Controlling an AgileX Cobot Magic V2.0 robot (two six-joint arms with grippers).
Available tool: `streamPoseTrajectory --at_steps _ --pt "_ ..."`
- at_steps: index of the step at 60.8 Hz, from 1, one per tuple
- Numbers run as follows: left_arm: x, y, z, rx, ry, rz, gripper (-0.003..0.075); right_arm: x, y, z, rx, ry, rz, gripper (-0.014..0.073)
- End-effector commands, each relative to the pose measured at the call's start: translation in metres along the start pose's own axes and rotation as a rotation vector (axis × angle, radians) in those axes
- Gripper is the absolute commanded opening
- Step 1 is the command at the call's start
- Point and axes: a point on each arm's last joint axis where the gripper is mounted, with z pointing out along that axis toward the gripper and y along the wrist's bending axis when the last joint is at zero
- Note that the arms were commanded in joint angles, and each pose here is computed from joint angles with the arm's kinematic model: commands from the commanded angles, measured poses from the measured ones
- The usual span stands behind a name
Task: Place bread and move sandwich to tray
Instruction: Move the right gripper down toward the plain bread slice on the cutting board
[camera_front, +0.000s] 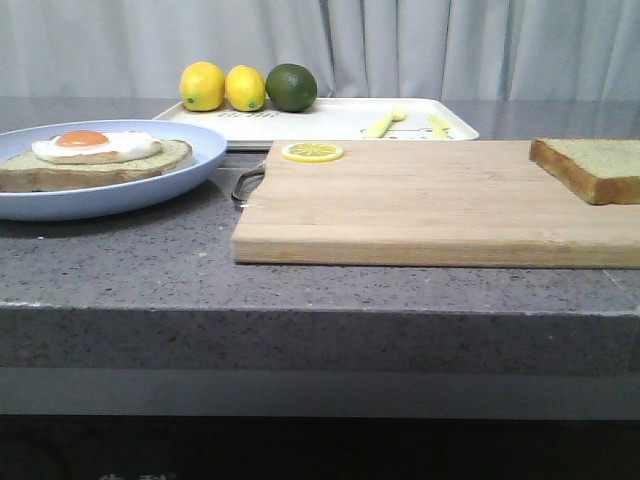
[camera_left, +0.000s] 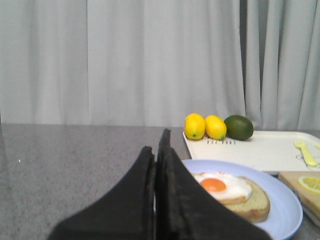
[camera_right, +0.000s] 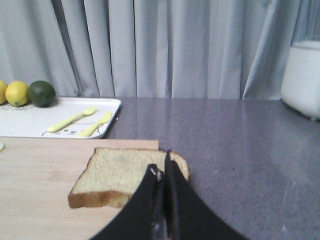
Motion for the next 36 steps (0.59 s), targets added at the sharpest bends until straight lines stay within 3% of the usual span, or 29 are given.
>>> streamPoseTrajectory --at_steps 1,9,20,36 --pt "-0.040 -0.001 -0.005 0.010 -0.104 -0.016 -0.0018 -0.039 0.000 -0.007 0.011 -0.101 -0.053 -0.0068" --pt "-0.072 -0.003 -0.003 0.018 -0.055 -0.015 -0.0018 -0.071 0.000 -0.007 0.024 -0.039 -0.059 -0.0068" --pt "-0.101 -0.005 0.018 0.025 0.105 -0.013 -0.0018 -0.098 -0.001 0.006 0.041 0.128 -0.056 -0.0068" --pt "-0.087 -0.005 0.051 0.025 0.297 -0.019 -0.0018 -0.084 -0.002 0.037 0.050 0.369 -0.058 -0.0068"
